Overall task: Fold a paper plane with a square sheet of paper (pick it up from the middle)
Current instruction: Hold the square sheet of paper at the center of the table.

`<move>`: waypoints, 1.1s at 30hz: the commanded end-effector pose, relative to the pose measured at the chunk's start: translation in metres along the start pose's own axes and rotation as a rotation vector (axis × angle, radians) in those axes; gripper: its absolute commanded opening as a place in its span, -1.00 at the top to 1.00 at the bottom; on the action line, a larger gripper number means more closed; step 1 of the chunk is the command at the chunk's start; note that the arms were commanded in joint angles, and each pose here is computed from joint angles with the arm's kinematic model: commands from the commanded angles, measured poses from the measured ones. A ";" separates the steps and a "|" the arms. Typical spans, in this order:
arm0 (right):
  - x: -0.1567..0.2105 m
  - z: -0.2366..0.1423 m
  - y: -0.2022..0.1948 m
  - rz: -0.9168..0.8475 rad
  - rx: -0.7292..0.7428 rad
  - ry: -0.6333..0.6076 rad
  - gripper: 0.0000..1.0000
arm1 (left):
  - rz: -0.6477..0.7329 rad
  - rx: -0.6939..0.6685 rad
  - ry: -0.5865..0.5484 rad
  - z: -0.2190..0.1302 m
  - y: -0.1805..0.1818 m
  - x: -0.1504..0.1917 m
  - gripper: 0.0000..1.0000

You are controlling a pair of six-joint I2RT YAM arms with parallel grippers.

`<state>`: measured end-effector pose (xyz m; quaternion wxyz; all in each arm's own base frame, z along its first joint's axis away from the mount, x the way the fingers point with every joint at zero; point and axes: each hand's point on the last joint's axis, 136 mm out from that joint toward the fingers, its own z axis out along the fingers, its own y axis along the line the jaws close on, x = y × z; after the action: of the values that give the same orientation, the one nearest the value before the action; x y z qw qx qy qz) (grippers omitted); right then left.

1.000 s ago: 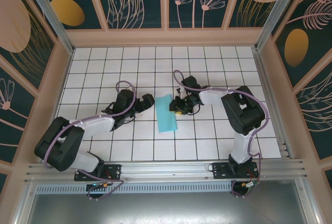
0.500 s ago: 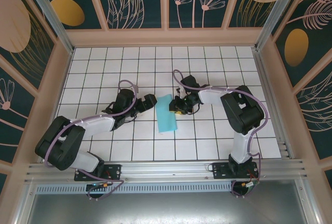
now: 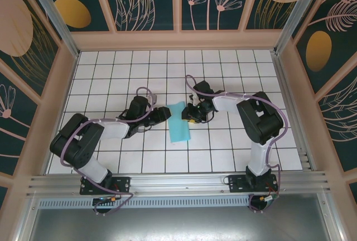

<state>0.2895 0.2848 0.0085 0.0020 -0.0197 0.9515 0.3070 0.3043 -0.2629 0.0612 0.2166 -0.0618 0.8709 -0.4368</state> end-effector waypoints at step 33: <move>-0.019 -0.035 -0.009 -0.026 0.195 -0.204 0.00 | -0.128 -0.422 0.205 0.022 0.106 0.059 0.65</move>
<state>0.2934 0.2879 0.0256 0.0542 -0.0331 0.9579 0.2800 0.3055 -0.2745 0.0152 0.1453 -0.0783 0.9094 -0.3819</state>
